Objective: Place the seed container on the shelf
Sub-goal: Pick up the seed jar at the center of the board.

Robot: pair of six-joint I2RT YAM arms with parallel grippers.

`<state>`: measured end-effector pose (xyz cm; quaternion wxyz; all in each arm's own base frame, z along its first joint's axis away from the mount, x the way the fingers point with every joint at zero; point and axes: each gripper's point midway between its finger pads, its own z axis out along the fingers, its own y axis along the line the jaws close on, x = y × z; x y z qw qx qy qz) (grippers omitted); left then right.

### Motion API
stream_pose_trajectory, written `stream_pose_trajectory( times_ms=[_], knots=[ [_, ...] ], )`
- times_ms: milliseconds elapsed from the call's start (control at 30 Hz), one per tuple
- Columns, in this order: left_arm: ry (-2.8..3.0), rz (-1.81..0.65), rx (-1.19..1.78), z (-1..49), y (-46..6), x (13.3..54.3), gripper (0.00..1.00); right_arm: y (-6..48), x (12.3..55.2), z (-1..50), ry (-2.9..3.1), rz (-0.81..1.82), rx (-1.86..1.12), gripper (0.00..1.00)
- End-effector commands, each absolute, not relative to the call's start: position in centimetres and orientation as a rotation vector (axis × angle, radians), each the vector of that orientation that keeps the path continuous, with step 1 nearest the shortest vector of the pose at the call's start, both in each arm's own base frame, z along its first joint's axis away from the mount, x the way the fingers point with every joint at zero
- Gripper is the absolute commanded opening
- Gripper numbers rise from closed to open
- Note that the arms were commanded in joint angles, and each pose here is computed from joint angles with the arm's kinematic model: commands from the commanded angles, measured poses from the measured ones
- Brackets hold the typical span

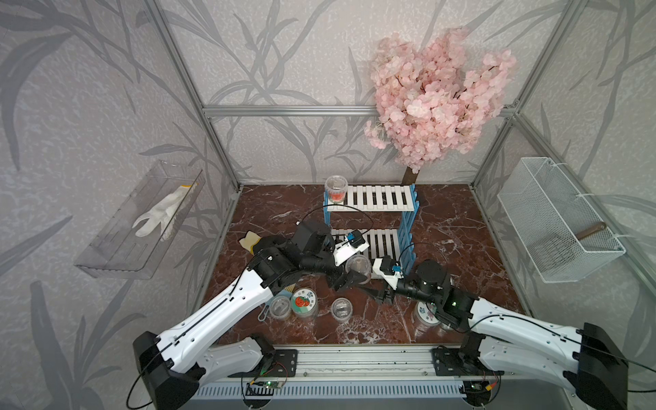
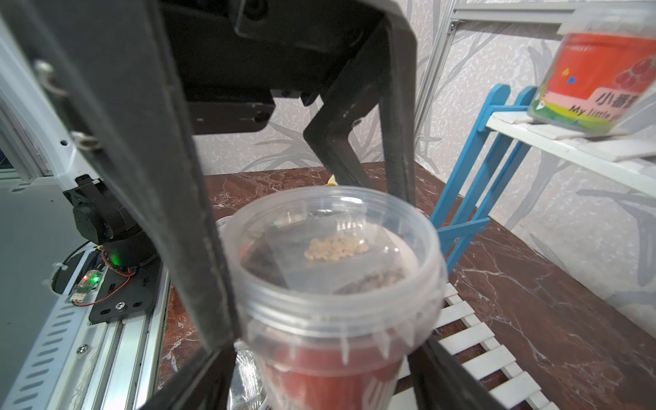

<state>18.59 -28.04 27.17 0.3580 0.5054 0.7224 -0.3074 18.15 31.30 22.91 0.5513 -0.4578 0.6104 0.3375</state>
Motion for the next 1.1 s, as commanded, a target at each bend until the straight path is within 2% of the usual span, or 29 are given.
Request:
stream_pose_trajectory(
  times_ms=[0,467,767,1067],
  knots=[
    [1.83,-0.788,1.316,28.1,-28.1,18.7,0.74,31.8,18.3,25.8,1.372,0.83,-1.044,0.79],
    [1.84,-0.785,1.331,27.7,-28.2,18.7,0.75,32.2,18.3,25.6,1.396,0.87,-1.029,0.7],
    [1.841,-0.797,1.34,27.6,-28.3,18.5,0.75,32.7,18.6,25.4,1.407,0.888,-1.023,0.7],
    [1.851,-0.784,1.345,27.2,-28.2,18.7,0.76,32.7,18.7,24.9,1.431,0.89,-1.019,0.65]
  ],
)
